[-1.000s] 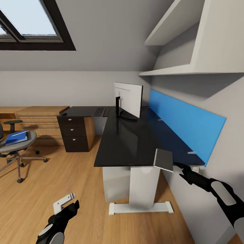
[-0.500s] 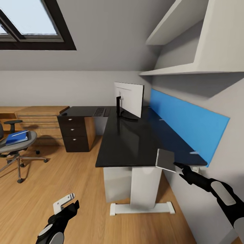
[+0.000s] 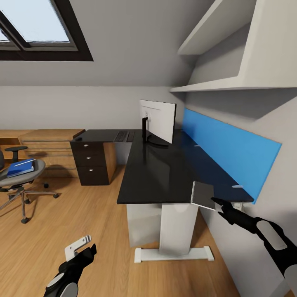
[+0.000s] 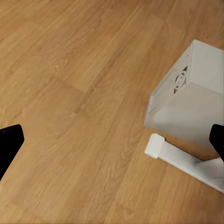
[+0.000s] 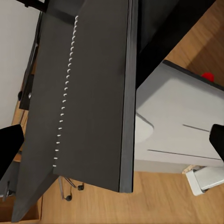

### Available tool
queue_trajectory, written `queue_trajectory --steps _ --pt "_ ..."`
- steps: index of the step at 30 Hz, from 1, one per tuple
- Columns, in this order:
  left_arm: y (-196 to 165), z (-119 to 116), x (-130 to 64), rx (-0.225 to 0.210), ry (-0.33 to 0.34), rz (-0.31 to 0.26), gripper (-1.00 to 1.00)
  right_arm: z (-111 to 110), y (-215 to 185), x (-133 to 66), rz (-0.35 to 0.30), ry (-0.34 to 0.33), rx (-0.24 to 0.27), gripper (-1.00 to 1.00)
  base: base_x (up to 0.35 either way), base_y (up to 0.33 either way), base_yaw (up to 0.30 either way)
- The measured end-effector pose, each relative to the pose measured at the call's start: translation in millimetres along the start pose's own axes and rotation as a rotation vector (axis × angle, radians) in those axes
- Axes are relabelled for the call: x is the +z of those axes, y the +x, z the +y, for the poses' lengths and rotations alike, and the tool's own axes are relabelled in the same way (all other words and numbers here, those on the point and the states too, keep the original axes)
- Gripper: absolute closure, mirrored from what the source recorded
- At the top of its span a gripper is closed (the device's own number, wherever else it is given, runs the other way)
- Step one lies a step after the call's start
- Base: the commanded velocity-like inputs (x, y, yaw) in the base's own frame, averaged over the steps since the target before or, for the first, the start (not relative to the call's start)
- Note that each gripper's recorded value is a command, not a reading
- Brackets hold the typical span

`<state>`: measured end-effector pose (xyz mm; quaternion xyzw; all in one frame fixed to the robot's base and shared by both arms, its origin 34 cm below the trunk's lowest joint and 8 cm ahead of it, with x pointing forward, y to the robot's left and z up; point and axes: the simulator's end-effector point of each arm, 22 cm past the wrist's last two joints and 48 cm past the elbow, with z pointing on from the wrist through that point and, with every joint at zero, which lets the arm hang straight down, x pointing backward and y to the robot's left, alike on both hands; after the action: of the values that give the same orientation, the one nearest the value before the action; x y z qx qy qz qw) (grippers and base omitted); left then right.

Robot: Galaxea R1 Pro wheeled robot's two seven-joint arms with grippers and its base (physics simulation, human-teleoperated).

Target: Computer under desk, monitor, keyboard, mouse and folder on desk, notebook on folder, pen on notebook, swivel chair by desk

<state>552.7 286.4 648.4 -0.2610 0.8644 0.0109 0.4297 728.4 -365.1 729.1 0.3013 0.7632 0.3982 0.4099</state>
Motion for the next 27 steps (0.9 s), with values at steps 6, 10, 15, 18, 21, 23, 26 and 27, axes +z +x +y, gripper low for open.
queue_trajectory --steps 6,10,15,18,21,23,26,27 --pt "0 0 -0.1 0.0 0.0 0.0 -1.0 0 0 -0.1 0.0 0.001 0.001 -1.0 0.155 0.097 0.0" --pt "2 1 0.6 0.0 -0.004 0.005 -1.0 0 0 0.1 0.0 0.0 0.0 -1.0 0.047 0.029 0.0" --pt "2 1 0.7 -0.001 -0.005 0.007 -1.0 0 0 0.1 0.0 0.0 0.001 -1.0 0.014 0.009 0.0" --pt "7 3 3.8 -0.002 -0.005 0.007 -1.0 -5 3 1.4 0.0 0.0 0.0 -1.0 0.004 0.003 0.0" --pt "12 5 7.0 -0.001 -0.005 0.006 -1.0 -11 6 2.7 0.0 0.0 0.0 -1.0 0.002 0.001 0.0" --pt "12 5 7.0 -0.001 -0.005 0.006 -1.0 -11 6 2.7 0.0 0.0 0.001 -1.0 0.001 0.0 0.0" --pt "12 5 7.0 -0.001 -0.006 0.007 -1.0 -11 6 2.7 0.0 0.0 0.001 -1.0 0.0 0.0 0.0" --pt "12 5 7.1 -0.002 -0.006 0.007 -1.0 -11 6 2.7 0.0 0.0 0.001 -1.0 0.0 0.0 0.0"
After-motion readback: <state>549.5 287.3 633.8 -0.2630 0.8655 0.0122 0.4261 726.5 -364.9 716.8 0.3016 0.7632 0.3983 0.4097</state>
